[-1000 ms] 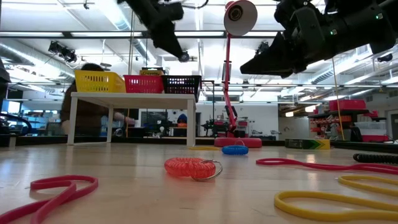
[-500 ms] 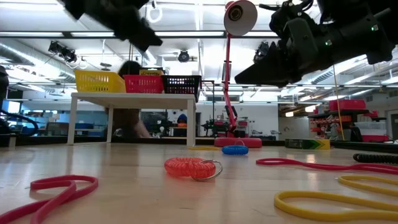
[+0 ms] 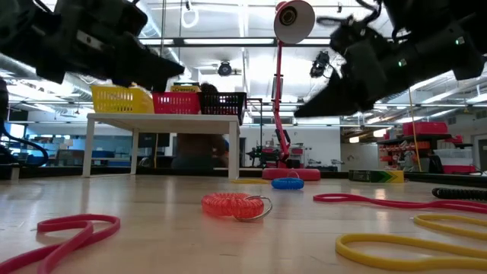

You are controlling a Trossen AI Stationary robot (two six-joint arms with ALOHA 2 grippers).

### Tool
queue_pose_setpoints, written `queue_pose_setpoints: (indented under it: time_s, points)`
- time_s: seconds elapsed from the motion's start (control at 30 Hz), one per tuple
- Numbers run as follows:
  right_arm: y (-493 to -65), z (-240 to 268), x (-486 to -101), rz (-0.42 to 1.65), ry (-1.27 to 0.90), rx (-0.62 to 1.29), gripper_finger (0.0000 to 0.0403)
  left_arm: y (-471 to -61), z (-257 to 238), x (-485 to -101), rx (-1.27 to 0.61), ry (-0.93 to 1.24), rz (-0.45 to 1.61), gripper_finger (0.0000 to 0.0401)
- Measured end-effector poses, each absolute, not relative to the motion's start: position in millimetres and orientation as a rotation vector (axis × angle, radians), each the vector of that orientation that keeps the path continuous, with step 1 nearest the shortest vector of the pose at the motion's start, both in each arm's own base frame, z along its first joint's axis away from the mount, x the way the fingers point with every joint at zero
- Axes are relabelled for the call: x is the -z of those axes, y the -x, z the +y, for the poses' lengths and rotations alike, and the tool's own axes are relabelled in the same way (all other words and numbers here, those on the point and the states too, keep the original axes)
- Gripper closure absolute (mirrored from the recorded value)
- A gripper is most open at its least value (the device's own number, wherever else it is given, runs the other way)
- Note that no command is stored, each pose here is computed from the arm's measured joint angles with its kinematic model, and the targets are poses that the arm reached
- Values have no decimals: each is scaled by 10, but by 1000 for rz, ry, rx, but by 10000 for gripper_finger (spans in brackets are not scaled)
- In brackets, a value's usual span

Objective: Pick & Place Office Desk Supplies
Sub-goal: Put the blue spring rubber band into the yellow bin on the shelf

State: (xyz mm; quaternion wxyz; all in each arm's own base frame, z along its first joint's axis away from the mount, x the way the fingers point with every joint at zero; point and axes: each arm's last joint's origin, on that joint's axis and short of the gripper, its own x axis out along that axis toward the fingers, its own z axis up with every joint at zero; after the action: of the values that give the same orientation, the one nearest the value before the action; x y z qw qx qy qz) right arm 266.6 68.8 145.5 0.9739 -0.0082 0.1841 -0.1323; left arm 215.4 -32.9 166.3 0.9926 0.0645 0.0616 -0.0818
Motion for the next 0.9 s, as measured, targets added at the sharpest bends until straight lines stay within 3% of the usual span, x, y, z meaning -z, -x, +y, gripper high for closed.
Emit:
queue_pose_setpoints:
  time_s: [0.17, 0.43, 0.57, 0.73, 0.9]
  points:
    - [-2649, 663, -1369, 486, -90, 402, 372, -2264, -392, -1502, 125, -121, 138, 392]
    - [-2790, 542, -1187, 585, -157, 474, 286, -2462, -425, -1331, 134, -125, 203, 392]
    - [-2889, 374, -1096, 609, -251, 434, 266, -2528, -437, -1295, 135, -126, 217, 392]
    - [-2928, 271, -987, 631, -272, 429, 287, -2542, -440, -1276, 136, -127, 225, 392]
    - [-2929, 268, -983, 635, -221, 425, 375, -2543, -440, -1276, 130, -80, 229, 392]
